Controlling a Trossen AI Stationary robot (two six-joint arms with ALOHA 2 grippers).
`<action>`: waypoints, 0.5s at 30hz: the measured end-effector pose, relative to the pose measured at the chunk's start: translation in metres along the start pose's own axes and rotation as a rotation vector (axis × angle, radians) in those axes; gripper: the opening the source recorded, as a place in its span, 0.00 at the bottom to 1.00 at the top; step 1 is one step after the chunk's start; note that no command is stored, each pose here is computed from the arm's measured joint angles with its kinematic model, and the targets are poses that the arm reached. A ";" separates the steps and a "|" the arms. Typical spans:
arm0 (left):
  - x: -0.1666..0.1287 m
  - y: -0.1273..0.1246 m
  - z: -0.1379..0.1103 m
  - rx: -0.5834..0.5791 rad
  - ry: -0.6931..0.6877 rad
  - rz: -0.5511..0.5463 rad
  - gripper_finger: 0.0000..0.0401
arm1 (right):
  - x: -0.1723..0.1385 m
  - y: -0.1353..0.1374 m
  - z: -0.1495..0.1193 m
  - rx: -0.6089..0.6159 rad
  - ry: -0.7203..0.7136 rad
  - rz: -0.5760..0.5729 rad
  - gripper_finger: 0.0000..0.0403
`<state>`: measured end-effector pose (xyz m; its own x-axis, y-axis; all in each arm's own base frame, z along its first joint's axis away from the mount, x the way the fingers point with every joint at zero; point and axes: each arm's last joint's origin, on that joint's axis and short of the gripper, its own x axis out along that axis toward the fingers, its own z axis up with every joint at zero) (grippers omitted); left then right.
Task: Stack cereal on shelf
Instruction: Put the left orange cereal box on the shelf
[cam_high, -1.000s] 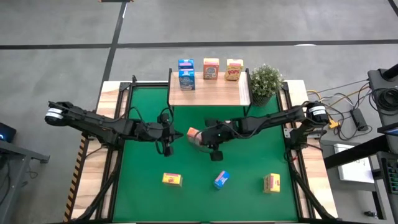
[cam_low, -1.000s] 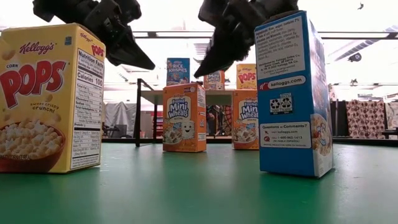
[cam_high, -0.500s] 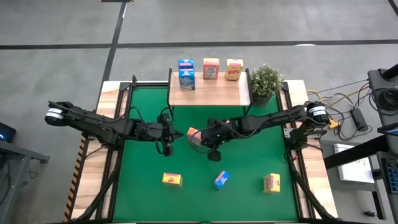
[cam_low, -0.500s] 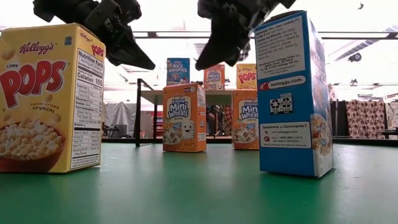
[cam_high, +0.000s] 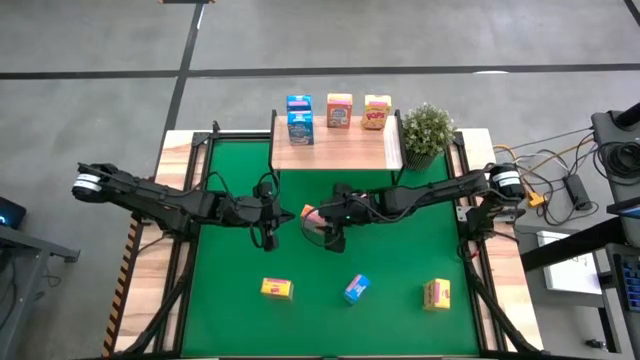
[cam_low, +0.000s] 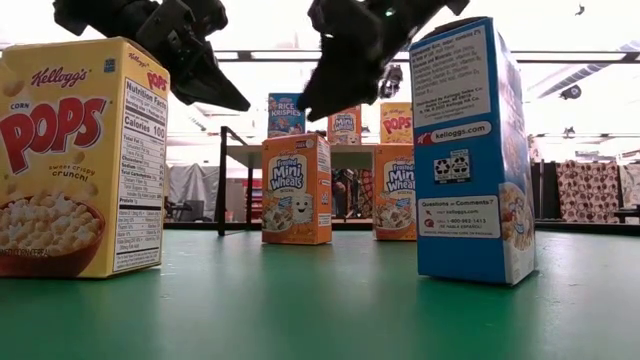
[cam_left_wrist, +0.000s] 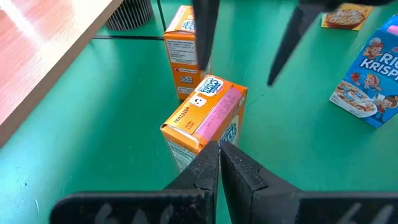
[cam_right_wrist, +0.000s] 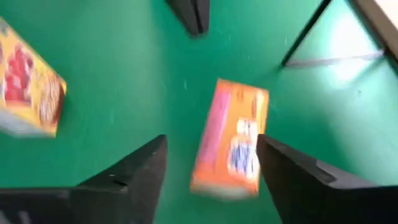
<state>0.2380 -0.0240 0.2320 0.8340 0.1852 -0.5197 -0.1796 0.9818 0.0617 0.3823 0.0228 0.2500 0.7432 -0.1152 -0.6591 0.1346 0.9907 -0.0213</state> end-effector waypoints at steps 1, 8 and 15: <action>0.000 0.000 0.000 0.000 0.000 0.001 0.00 | 0.002 0.000 0.001 0.005 -0.012 0.000 0.63; 0.000 0.000 -0.001 0.001 0.002 0.003 0.00 | 0.029 0.000 -0.012 0.001 0.027 -0.109 0.69; 0.000 0.000 -0.001 0.000 0.001 0.003 0.00 | 0.034 0.001 -0.015 -0.002 0.039 -0.111 0.57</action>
<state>0.2379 -0.0238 0.2314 0.8331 0.1883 -0.5201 -0.1821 0.9812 0.0637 0.3981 0.0207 0.2162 0.6975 -0.2212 -0.6816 0.2135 0.9721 -0.0971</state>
